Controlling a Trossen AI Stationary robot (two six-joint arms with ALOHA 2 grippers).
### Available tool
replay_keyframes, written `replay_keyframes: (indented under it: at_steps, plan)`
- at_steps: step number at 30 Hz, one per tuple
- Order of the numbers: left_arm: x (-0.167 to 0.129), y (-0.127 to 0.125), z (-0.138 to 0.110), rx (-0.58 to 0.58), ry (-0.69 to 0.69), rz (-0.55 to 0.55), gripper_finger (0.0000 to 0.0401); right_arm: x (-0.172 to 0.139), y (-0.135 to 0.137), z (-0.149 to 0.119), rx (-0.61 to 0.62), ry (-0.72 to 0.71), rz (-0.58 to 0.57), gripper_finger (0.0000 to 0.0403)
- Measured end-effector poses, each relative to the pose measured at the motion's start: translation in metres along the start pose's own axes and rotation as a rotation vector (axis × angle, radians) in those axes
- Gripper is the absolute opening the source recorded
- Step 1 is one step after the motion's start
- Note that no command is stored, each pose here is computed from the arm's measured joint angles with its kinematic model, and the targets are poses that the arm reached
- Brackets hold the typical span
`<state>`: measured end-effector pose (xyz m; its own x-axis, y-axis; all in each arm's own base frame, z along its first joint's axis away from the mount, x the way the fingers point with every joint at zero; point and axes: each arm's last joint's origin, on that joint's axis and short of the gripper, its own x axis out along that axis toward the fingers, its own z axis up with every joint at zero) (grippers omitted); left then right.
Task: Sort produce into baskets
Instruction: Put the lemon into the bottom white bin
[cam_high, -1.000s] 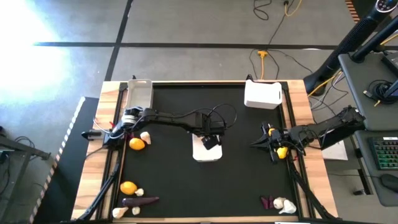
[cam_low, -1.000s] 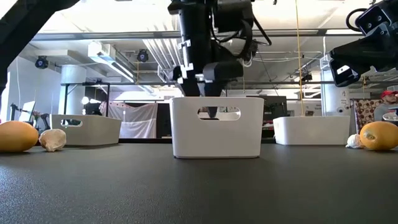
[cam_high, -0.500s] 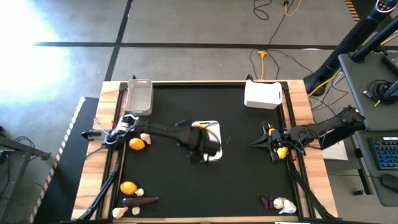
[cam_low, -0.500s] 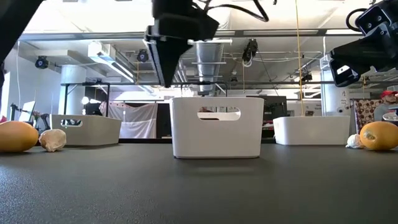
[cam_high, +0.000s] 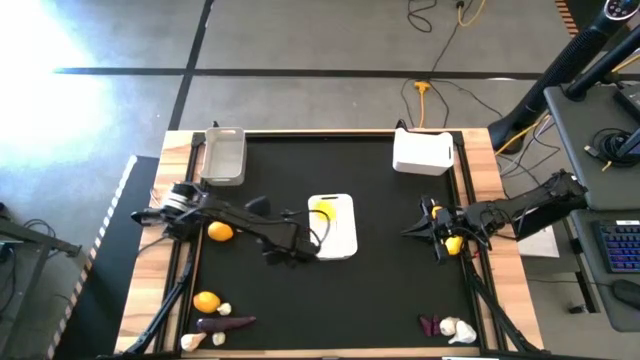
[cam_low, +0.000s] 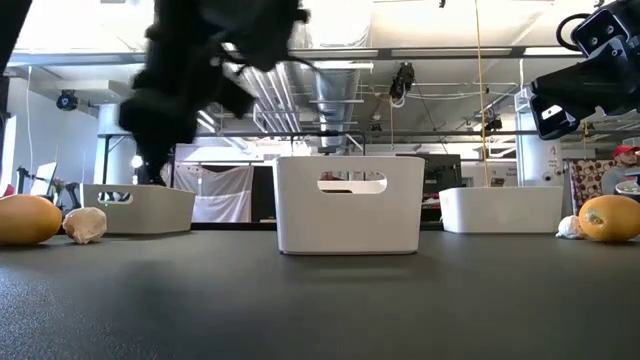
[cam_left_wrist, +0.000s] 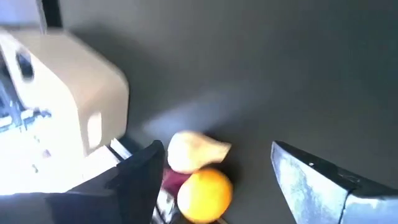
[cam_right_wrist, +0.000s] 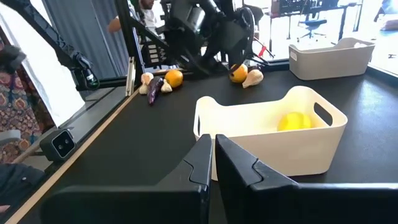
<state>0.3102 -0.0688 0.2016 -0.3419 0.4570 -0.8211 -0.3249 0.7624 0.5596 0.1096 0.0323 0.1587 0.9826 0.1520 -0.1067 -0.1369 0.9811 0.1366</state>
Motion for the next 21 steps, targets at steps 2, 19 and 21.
replay_keyframes:
  at_steps: [2,19,21]
  plan:
    - [0.005,0.009,-0.012,-0.029,0.027,-0.012,0.0287,0.0,0.0,0.0,0.0,0.0,0.0,0.0013]
    - [0.052,0.061,-0.095,-0.403,0.279,-0.197,0.0325,0.0,0.0,0.0,0.0,0.0,0.0,0.0013]
    - [0.056,0.06,-0.092,-0.378,0.258,-0.234,0.0325,0.0,0.0,0.0,0.0,0.0,0.0,0.0013]
